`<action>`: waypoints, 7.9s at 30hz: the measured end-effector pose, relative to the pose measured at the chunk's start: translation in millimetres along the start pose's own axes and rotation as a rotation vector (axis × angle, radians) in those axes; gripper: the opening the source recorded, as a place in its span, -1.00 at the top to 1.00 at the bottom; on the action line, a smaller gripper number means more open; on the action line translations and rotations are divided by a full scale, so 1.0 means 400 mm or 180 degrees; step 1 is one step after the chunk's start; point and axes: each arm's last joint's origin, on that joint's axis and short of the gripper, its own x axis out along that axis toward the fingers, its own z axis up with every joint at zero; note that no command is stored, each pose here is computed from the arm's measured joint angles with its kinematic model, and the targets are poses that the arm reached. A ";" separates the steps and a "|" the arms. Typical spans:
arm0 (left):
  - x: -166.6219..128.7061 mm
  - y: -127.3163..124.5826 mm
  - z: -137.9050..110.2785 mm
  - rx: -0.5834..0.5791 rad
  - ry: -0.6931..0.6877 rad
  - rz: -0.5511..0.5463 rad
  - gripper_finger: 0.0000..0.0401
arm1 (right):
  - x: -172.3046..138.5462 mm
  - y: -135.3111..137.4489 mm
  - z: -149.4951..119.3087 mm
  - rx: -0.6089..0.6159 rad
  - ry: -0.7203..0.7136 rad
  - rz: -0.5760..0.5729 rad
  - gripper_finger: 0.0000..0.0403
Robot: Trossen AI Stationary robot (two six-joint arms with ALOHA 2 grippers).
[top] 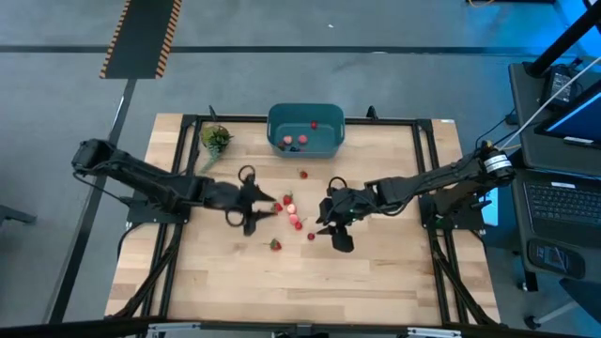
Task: Pick and placing Produce into tupperware
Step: Put the strawberry into the blue bin
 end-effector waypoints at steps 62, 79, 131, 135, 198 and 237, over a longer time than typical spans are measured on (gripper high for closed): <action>0.201 -0.197 -0.176 0.0916 0.1728 0.0202 -0.02 | 0.196 -0.027 -0.077 -0.0161 0.0414 -0.0071 -0.09; 0.205 -0.197 -0.182 0.0918 0.1728 0.0225 0.09 | 0.196 -0.027 -0.077 -0.0159 0.0417 -0.0072 -0.09; -0.007 0.156 0.289 -0.0115 -0.0643 -0.0368 0.33 | 0.194 -0.029 -0.084 -0.0130 0.0513 -0.0095 -0.09; -0.027 0.252 0.306 -0.0410 -0.0760 -0.0403 0.33 | 0.194 -0.032 -0.083 -0.0152 0.0503 -0.0221 -0.09; 0.351 0.785 0.282 -0.0099 0.1536 0.0959 0.32 | -0.582 -0.151 0.050 -0.0069 -0.0558 -0.2938 0.20; 0.473 0.656 0.233 -0.1648 0.1391 0.2144 0.31 | -0.580 -0.151 0.045 -0.0087 -0.0481 -0.2934 0.20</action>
